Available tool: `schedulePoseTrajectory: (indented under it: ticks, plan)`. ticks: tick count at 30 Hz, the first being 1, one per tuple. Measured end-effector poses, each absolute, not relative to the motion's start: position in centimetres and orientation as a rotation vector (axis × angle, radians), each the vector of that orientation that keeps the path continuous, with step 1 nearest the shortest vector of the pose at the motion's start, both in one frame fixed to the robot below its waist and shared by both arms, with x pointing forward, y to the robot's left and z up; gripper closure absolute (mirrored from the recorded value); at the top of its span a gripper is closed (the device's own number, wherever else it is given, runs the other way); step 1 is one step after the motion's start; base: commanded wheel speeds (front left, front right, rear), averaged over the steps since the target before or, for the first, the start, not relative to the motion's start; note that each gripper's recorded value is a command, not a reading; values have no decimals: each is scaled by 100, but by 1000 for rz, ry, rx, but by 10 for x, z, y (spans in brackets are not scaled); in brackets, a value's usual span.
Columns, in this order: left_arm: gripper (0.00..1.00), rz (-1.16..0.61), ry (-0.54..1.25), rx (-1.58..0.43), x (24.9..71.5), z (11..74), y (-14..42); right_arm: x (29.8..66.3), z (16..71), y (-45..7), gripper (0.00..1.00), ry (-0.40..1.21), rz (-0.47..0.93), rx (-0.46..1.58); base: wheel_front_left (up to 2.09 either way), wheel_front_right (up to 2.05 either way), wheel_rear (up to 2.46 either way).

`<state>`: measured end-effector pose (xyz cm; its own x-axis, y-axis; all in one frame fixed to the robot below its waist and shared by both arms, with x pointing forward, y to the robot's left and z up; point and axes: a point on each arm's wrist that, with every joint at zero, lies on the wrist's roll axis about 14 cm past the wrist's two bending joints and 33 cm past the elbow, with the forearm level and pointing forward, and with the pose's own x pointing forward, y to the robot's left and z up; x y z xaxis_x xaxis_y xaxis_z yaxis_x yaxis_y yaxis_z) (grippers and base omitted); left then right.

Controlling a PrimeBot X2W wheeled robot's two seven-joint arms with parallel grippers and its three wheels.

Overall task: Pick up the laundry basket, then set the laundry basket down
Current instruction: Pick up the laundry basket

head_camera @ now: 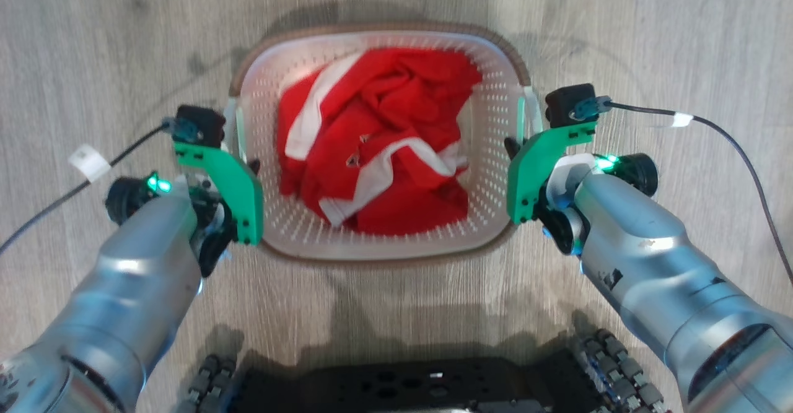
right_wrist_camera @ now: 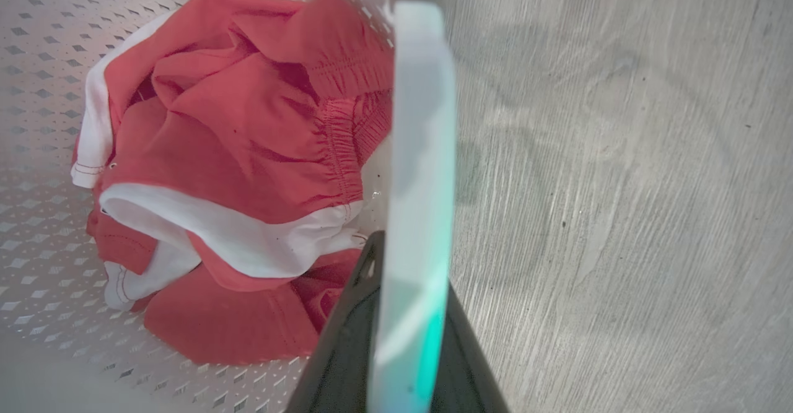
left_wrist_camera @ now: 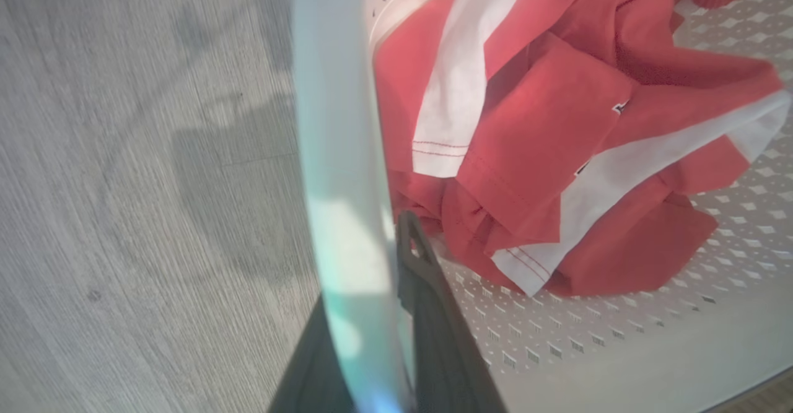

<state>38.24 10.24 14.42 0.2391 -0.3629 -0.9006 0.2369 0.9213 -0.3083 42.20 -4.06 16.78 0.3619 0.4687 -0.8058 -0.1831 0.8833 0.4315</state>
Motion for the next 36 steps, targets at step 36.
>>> schedulePoseTrajectory:
  ticks: [36]
  plan:
    - [100, -553, 1249, 40, 324, 258, 125, 349, 281, -18, 100, 1229, 614, 149, 0, 0, 0]
